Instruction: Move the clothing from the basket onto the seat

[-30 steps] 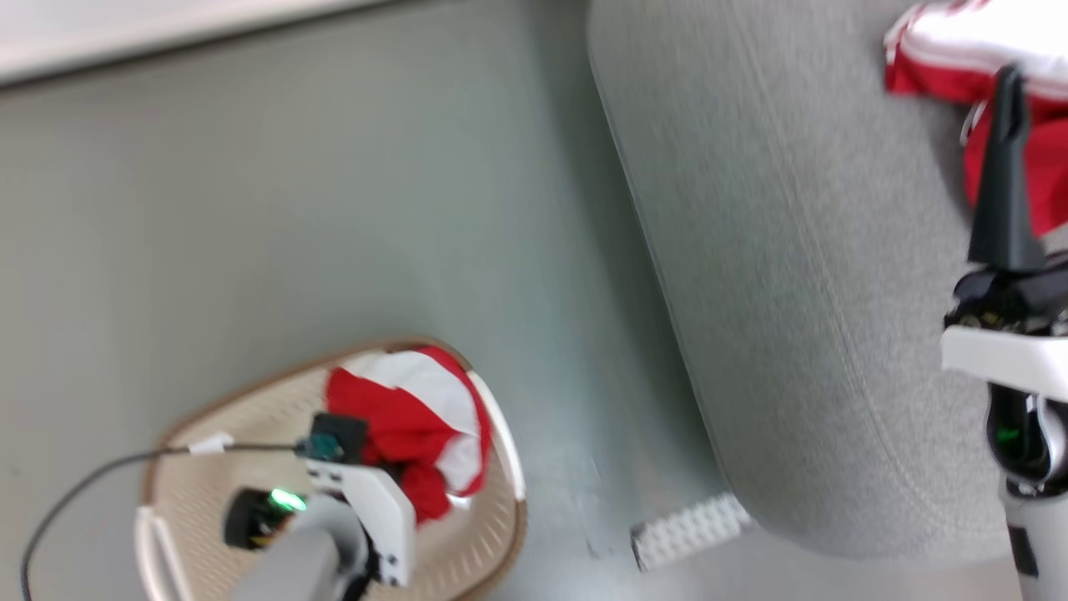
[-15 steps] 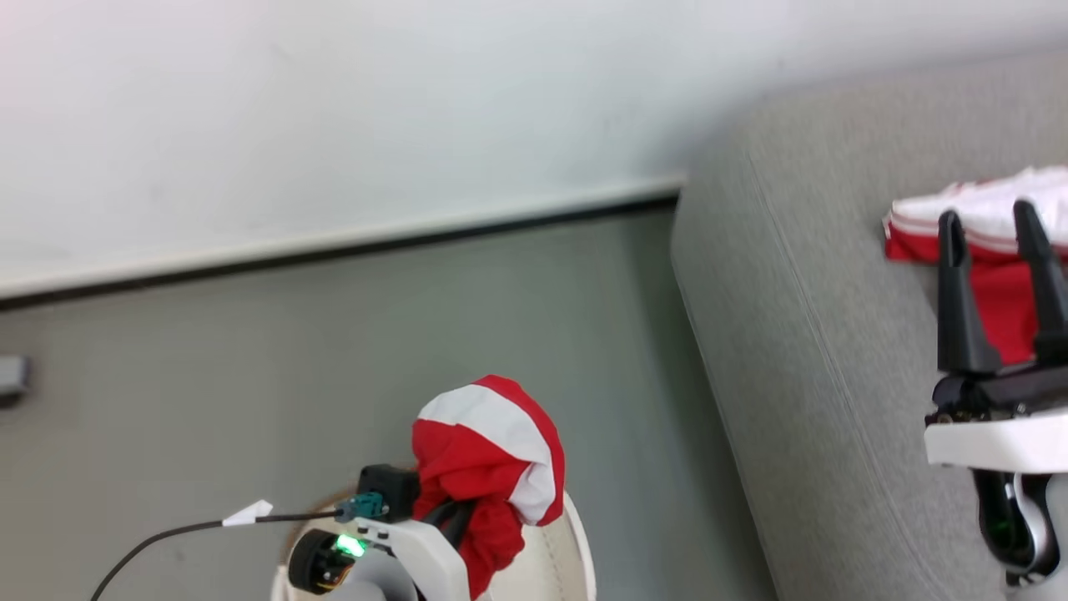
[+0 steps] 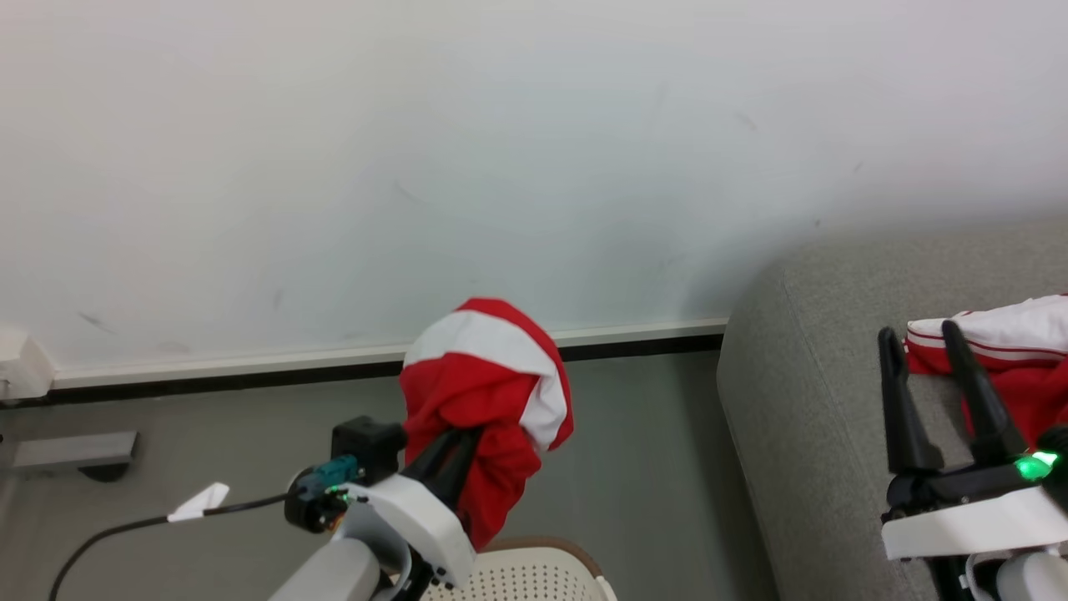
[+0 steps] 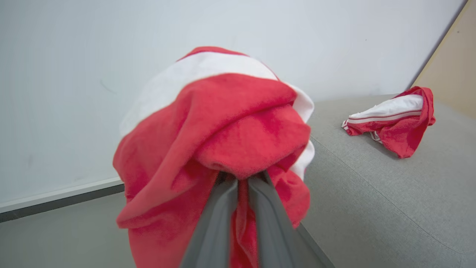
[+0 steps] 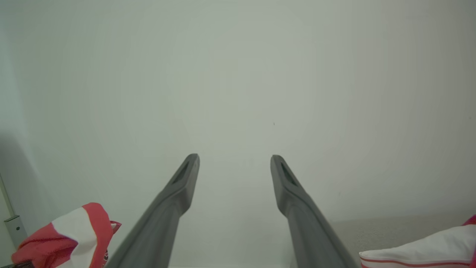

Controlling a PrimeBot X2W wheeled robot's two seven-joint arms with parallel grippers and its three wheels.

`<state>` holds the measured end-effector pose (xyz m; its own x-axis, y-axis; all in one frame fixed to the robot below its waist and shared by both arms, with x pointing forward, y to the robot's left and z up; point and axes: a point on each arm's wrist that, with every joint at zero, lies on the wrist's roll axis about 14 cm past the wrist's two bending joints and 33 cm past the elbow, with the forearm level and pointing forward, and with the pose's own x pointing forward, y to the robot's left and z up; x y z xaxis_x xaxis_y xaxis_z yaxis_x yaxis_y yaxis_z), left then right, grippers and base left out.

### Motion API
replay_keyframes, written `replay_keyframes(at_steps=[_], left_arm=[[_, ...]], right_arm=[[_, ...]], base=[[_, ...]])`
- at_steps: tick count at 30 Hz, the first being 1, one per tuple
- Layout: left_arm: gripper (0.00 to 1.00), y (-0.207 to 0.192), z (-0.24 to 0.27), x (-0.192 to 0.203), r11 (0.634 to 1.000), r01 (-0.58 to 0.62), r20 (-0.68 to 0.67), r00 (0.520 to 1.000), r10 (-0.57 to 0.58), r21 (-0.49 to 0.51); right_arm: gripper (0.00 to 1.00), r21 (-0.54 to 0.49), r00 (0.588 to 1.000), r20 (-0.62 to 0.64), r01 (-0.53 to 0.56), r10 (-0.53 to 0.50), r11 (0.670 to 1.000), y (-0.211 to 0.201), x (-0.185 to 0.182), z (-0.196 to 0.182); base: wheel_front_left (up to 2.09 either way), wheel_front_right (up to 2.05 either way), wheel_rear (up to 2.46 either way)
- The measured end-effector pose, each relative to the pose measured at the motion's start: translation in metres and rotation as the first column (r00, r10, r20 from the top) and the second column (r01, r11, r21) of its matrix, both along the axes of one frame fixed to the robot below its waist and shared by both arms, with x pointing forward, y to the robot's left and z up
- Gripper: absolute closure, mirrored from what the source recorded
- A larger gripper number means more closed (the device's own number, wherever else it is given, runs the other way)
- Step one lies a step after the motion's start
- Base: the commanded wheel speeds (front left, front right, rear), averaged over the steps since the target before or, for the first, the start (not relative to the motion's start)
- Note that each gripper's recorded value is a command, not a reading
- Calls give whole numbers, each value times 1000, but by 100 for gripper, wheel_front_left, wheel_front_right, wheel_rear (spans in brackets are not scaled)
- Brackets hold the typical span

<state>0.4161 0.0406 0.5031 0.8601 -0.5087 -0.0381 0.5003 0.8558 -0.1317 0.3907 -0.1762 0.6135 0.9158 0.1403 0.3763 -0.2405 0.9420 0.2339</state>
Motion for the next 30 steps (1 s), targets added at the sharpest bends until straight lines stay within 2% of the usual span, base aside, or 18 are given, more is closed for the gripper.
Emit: replay_keyframes(at_steps=[4,10,21,25,30], left_arm=[[100,-2,45,-1,1000,8,124,992,-4,-31],[100,-10,100,-7,997,40,239,971,-25,-61],[100,-12,116,-14,996,55,249,968,-36,-71],[100,-12,113,-14,996,53,237,971,-35,-71],[100,-14,113,-12,996,55,231,972,-36,-73]], right_arm=[[0,11,999,-25,-33,34,999,13,-9,-9],[0,21,996,-53,-65,66,998,25,-14,-19],[0,14,979,-113,-168,169,986,55,-14,-38],[0,9,947,-150,-285,283,958,93,-19,-50],[0,6,873,-205,-451,442,893,147,-33,-66]], base=[[0,0,0],[0,0,0],[0,0,0],[0,0,0],[0,0,0]])
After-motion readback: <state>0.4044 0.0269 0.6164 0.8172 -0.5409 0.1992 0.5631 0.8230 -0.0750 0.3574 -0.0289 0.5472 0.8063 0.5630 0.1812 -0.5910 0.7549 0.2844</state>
